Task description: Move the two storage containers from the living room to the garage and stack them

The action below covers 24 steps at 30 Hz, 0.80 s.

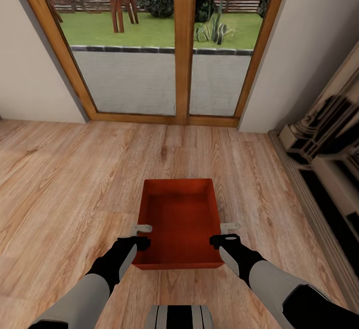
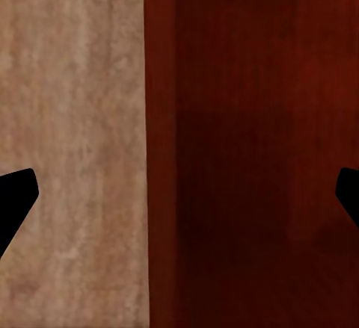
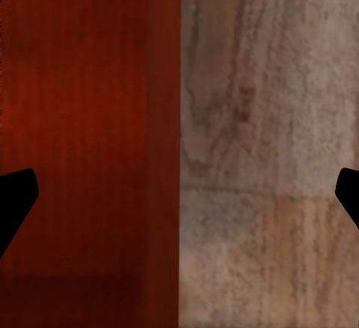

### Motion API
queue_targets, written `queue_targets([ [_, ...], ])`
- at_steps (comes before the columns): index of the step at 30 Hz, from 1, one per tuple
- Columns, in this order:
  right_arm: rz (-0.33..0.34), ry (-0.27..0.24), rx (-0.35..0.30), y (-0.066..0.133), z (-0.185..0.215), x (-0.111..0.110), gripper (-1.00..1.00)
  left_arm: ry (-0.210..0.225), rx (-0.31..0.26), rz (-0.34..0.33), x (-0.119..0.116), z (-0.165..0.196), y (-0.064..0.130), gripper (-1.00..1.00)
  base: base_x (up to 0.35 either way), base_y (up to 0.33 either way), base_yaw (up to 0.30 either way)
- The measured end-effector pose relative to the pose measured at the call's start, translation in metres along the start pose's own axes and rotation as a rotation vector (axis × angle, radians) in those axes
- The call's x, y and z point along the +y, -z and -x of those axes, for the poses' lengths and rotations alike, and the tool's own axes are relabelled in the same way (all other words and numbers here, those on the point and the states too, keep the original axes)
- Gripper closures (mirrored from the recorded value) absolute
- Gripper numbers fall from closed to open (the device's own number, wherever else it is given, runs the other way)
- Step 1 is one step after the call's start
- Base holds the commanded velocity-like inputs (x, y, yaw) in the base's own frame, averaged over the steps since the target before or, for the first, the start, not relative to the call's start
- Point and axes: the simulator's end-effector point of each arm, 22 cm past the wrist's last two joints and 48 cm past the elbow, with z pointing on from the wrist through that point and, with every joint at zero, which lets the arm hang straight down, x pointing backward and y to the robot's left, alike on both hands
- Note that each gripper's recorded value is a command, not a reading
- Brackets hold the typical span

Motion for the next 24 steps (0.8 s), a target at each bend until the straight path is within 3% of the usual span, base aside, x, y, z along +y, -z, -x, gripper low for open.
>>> queue_targets([
  [24,0.000,-0.002,-0.006,0.0000,0.0015,0.0000,-1.00,0.014,0.010,0.006,0.0042,-0.0039,-0.0012,-1.00,0.000,0.000,0.000],
])
